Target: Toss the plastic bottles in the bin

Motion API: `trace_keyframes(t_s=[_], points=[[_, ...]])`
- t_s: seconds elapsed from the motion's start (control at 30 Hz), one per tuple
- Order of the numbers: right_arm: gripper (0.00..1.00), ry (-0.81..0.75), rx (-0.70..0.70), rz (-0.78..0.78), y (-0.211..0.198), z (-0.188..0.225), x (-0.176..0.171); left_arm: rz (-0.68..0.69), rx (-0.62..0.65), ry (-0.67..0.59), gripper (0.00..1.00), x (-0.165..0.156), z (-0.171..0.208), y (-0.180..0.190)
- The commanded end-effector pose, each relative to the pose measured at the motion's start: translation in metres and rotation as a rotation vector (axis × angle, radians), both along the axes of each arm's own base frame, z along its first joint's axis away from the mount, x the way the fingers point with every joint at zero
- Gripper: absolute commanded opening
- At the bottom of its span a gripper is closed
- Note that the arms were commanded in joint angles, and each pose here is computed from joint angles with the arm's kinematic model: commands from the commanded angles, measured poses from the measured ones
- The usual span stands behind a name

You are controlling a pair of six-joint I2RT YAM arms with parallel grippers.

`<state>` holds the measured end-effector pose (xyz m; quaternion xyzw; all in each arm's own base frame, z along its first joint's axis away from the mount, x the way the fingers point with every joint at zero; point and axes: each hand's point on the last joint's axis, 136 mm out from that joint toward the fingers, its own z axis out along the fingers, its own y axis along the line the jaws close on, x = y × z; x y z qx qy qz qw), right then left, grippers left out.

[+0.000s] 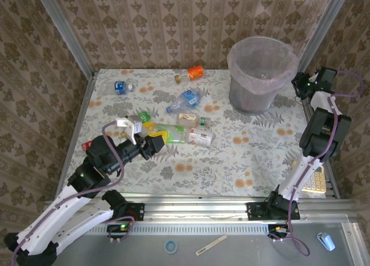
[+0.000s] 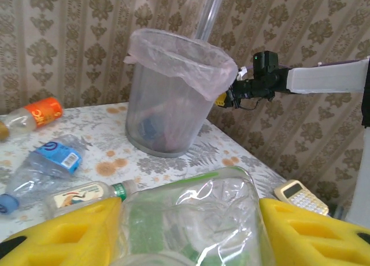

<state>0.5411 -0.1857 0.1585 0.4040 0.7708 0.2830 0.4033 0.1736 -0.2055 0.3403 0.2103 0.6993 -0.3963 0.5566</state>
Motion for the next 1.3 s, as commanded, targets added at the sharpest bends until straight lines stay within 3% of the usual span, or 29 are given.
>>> trace_keyframes(t_s=[0.0, 0.5, 0.7, 0.83, 1.07, 1.17, 1.27], points=[[0.47, -0.008, 0.027, 0.159, 0.046, 0.001, 0.020, 0.080, 0.054, -0.029, 0.50, 0.006, 0.006, 0.015], [0.47, -0.031, 0.076, 0.410, 0.184, -0.006, 0.021, 0.149, 0.057, -0.048, 0.50, 0.016, 0.018, 0.022], [0.49, -0.023, 0.069, 0.400, 0.189, -0.006, -0.003, 0.199, 0.072, -0.058, 0.50, 0.027, 0.027, 0.023], [0.52, 0.072, -0.031, 0.347, 0.174, -0.012, -0.037, 0.233, 0.082, -0.047, 0.50, 0.041, 0.025, 0.017], [0.53, 0.127, -0.093, 0.291, 0.160, -0.013, -0.105, 0.114, -0.012, -0.075, 0.52, 0.050, 0.039, -0.019], [0.54, 0.119, -0.115, 0.288, 0.164, -0.006, -0.130, 0.096, -0.048, -0.086, 0.52, 0.066, 0.059, -0.029], [0.54, 0.076, -0.117, 0.293, 0.173, 0.010, -0.150, 0.080, -0.107, -0.140, 0.52, 0.097, 0.106, -0.040]])
